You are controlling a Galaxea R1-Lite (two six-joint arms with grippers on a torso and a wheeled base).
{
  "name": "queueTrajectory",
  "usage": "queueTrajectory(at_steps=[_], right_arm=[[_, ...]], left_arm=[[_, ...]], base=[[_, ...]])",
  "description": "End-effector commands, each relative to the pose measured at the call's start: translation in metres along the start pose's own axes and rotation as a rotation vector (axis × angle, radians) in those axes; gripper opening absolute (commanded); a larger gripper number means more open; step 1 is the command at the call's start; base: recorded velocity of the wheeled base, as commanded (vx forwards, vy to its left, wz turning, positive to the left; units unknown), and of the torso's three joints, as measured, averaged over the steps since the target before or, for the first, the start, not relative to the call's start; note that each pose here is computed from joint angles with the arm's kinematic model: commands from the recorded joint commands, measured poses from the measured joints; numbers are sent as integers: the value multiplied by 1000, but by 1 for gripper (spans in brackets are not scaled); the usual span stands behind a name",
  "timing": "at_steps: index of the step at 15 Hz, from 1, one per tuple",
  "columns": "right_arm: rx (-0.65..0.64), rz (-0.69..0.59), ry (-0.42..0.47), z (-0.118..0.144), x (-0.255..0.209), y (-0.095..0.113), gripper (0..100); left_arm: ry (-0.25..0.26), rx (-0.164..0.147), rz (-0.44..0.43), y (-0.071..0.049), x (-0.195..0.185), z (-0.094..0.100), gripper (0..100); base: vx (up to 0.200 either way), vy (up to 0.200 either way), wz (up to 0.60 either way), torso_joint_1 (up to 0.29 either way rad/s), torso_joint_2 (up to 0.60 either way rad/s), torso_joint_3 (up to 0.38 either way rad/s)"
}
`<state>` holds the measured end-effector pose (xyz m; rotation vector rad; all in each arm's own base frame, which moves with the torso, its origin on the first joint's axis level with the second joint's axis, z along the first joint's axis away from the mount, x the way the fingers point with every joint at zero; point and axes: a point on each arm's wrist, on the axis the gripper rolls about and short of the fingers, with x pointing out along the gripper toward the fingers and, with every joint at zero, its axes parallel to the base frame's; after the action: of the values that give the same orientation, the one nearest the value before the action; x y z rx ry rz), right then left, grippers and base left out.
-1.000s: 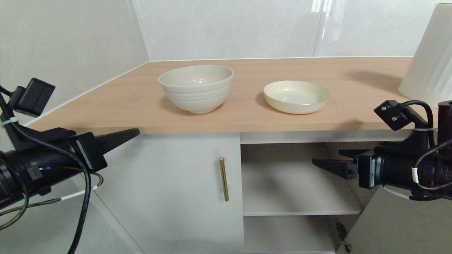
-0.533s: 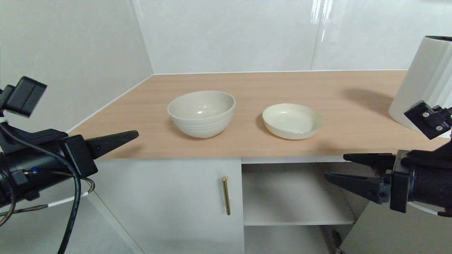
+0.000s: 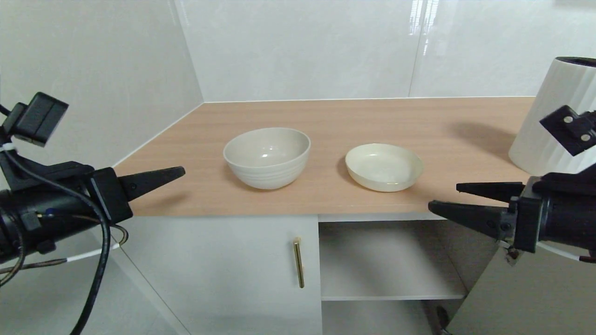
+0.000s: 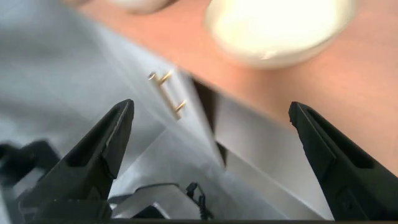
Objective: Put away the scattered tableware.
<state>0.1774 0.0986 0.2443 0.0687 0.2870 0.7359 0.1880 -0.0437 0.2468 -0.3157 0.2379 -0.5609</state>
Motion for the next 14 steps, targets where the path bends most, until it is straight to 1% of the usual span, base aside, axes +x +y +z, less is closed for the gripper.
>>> queueTrajectory(at_steps=[1, 2, 3, 4, 5, 6, 7, 8, 9, 10, 11, 12, 13, 14], right_arm=[[42, -63, 46, 15, 28, -9, 100], [64, -87, 22, 28, 38, -14, 100], [65, -128, -6, 43, 47, -17, 100], [70, -211, 11, 55, 58, -22, 100], [81, -289, 41, 63, 65, -25, 100], [116, -331, 63, 64, 69, -26, 100], [178, -336, 63, 61, 71, -27, 100], [197, -346, 69, 59, 75, -28, 100], [198, -347, 64, 60, 74, -28, 100], [198, -349, 56, 62, 71, -27, 100], [197, -356, 51, 62, 68, -26, 100], [197, -382, 48, 61, 68, -26, 100], [192, -412, 43, 61, 68, -26, 100], [192, -425, 42, 61, 68, -26, 100]], left_arm=[[4, -31, 8, 1, 13, 14, 0], [3, -67, 9, 1, 20, 25, 0], [23, -97, 17, 1, 26, 34, 0], [70, -124, 39, 2, 32, 39, 0], [111, -144, 72, 4, 37, 43, 0], [132, -154, 109, 4, 42, 49, 0], [128, -152, 133, 3, 47, 56, 0], [128, -155, 157, 1, 58, 62, 0], [132, -172, 210, -5, 70, 62, 0], [133, -190, 288, -11, 86, 54, 0], [122, -199, 348, -15, 94, 49, 0], [118, -196, 359, -24, 100, 45, 0], [109, -203, 338, -32, 103, 46, 0], [103, -219, 323, -37, 106, 47, 0]], base=[[0, 0, 0, 0, 0, 0], [0, 0, 0, 0, 0, 0], [0, 0, 0, 0, 0, 0], [0, 0, 0, 0, 0, 0], [0, 0, 0, 0, 0, 0], [0, 0, 0, 0, 0, 0], [0, 0, 0, 0, 0, 0], [0, 0, 0, 0, 0, 0], [0, 0, 0, 0, 0, 0], [0, 0, 0, 0, 0, 0], [0, 0, 0, 0, 0, 0], [0, 0, 0, 0, 0, 0], [0, 0, 0, 0, 0, 0], [0, 0, 0, 0, 0, 0]])
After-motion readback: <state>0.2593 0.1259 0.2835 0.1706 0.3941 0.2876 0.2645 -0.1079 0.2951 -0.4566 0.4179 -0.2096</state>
